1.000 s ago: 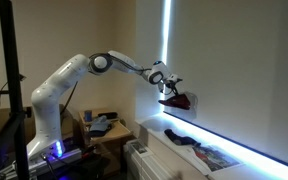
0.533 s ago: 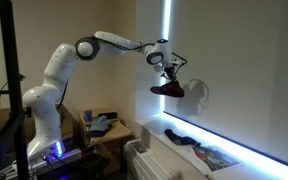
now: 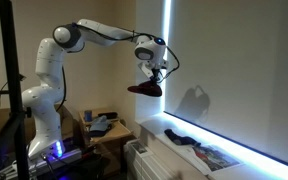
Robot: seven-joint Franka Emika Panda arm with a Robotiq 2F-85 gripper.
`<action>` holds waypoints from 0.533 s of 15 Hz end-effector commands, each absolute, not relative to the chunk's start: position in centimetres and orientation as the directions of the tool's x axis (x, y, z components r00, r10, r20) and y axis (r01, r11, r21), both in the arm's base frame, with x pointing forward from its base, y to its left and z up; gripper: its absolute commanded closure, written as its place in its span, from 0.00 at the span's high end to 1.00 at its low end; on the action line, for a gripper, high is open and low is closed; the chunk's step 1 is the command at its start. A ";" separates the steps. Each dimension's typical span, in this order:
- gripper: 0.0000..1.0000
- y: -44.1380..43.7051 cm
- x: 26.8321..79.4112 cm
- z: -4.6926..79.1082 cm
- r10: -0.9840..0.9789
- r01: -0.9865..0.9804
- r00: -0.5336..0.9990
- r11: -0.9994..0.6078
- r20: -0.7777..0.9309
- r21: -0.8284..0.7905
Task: Put the maroon cap on top of the blue cap in the top drawer
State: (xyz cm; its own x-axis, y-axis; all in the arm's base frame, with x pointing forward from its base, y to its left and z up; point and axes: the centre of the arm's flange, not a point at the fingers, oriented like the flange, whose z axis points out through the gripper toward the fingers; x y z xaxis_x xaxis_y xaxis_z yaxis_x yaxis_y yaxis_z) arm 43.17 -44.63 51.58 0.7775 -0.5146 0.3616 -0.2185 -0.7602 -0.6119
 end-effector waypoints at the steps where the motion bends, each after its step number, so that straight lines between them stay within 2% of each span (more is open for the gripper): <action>1: 0.01 -41.3 39.3 51.0 -0.398 -0.111 0.874 -0.721 0.278 -0.684; 2: 0.05 -42.8 40.8 51.7 -0.451 -0.153 0.837 -0.736 0.309 -0.659; 6: 0.05 -41.9 39.9 51.4 -0.418 -0.125 0.864 -0.715 0.279 -0.687; 8: 0.01 -40.2 40.4 50.0 -0.386 -0.108 0.886 -0.709 0.256 -0.697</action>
State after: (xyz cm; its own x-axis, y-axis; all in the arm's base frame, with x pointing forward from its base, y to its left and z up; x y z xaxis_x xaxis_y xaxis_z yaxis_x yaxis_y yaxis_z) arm 40.10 -41.79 51.16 0.8668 -0.4158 0.2752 -0.1247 -0.7150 -0.6879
